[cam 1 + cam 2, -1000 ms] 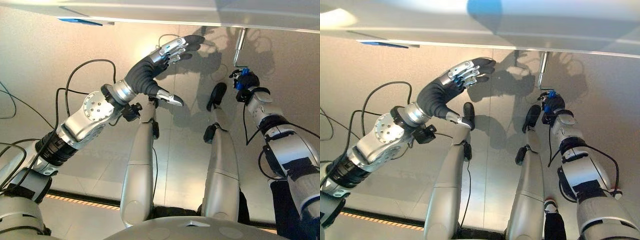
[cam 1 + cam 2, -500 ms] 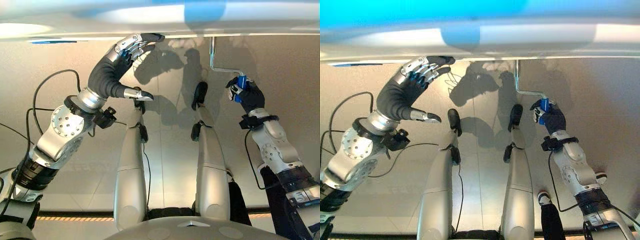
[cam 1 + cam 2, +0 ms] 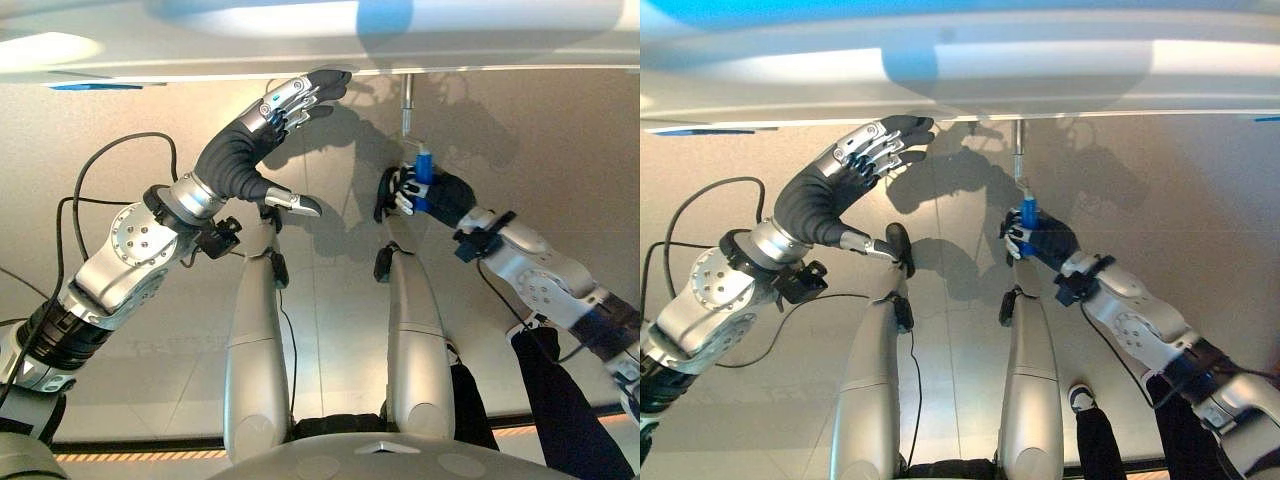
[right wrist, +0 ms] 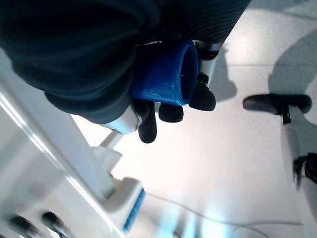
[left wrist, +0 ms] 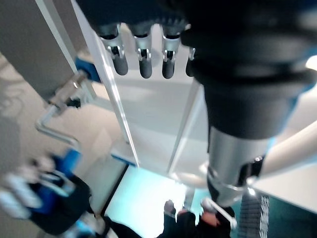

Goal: Raise the hospital bed

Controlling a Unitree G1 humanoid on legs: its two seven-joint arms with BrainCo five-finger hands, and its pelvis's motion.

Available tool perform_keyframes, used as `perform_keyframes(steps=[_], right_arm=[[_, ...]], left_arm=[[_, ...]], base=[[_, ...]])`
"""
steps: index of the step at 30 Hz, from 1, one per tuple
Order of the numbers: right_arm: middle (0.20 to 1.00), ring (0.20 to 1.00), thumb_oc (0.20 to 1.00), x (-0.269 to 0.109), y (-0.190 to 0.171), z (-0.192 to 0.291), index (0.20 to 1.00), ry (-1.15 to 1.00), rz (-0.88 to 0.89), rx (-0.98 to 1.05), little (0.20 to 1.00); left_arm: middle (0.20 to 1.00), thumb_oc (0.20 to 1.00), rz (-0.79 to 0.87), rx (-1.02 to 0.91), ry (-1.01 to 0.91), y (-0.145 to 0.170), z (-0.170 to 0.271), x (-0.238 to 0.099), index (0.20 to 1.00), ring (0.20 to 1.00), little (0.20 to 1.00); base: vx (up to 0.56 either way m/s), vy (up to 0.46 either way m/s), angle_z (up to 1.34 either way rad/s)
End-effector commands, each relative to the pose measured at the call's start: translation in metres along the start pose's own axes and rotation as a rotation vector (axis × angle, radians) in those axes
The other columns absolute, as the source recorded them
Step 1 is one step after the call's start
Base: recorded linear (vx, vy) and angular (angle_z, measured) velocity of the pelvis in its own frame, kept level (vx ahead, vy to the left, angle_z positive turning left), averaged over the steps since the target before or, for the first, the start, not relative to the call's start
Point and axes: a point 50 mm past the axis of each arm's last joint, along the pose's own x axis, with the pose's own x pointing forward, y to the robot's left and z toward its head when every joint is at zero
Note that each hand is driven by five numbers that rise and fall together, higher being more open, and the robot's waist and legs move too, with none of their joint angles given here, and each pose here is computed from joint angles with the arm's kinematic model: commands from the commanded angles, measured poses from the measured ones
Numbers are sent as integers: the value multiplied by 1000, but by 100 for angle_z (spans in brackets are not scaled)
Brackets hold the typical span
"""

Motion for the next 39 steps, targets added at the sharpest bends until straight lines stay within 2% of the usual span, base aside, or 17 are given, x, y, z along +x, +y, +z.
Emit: perform_keyframes(steps=[1, 6, 10, 13, 17, 20, 22, 25, 26, 27, 28, 31, 33, 34, 35, 38, 39], right_arm=[[200, 200, 200, 23, 46, 39, 200, -154, 274, -122, 200], [200, 200, 200, 53, 66, 34, 200, -142, 323, -131, 200], [200, 200, 200, 74, 64, 19, 200, -111, 242, -133, 200], [200, 200, 200, 92, 42, -7, 200, -23, 49, -174, 200], [200, 200, 200, 93, -4, -35, 200, 129, -275, -237, 200], [200, 200, 200, 71, -53, -36, 200, 225, -536, -286, 200], [200, 200, 200, 41, -85, -45, 200, 309, -692, -275, 200], [200, 200, 200, 15, -111, -38, 200, 366, -795, -321, 200], [200, 200, 200, -11, -130, -37, 200, 410, -878, -327, 200], [200, 200, 200, -11, -130, -37, 200, 410, -879, -327, 200], [200, 200, 200, -38, -148, -32, 200, 425, -979, -301, 200], [200, 200, 200, -58, -159, -26, 200, 439, -1037, -311, 200], [200, 200, 200, -93, -173, -23, 200, 431, -1141, -260, 200], [200, 200, 200, -96, -173, -28, 200, 447, -1141, -256, 200], [200, 200, 200, -119, -183, -18, 200, 381, -1236, -180, 200], [200, 200, 200, -142, -189, -13, 200, 330, -1309, -117, 200], [200, 200, 200, -166, -194, -7, 200, 265, -1387, -67, 200]], left_arm=[[1000, 1000, 12, -60, -150, -11, 17, 5, 1000, 1000, 1000], [1000, 1000, 24, -99, -159, -17, 12, 10, 1000, 1000, 1000], [1000, 1000, 32, -124, -176, -20, 12, 14, 1000, 1000, 1000], [1000, 1000, 30, -156, -189, -24, 12, 16, 1000, 1000, 1000], [1000, 1000, 10, -202, -211, -29, 13, 22, 1000, 1000, 1000], [1000, 1000, -13, -215, -245, -31, 20, 28, 1000, 1000, 1000], [1000, 1000, -32, -227, -229, -34, 17, 29, 1000, 1000, 1000], [1000, 1000, -62, -197, -240, -32, 22, 32, 1000, 1000, 1000], [1000, 1000, -71, -188, -232, -31, 21, 31, 1000, 1000, 1000], [1000, 1000, -72, -188, -233, -32, 22, 31, 1000, 1000, 1000], [1000, 1000, -76, -186, -233, -31, 22, 30, 1000, 1000, 1000], [1000, 1000, -80, -185, -230, -30, 22, 30, 1000, 1000, 1000], [1000, 1000, -86, -189, -225, -28, 21, 29, 1000, 1000, 1000], [1000, 1000, -85, -202, -215, -30, 18, 28, 1000, 1000, 1000], [1000, 1000, -86, -186, -222, -27, 20, 27, 1000, 1000, 1000], [1000, 1000, -88, -184, -215, -26, 20, 25, 1000, 1000, 1000], [1000, 1000, -76, -171, -203, -23, 19, 21, 1000, 1000, 1000]], base=[[10, 17, -8], [5, 9, 1], [1, 2, 1], [4, 10, 5], [-2, 32, 6], [-67, 20, 6], [26, 21, 15], [4, 34, 10], [-51, 27, 5], [7, 34, 5], [58, 19, 6], [2, 16, 3], [28, 4, -2], [-48, 3, -3], [5, -2, -4], [-11, 11, -6], [0, 0, 0]])
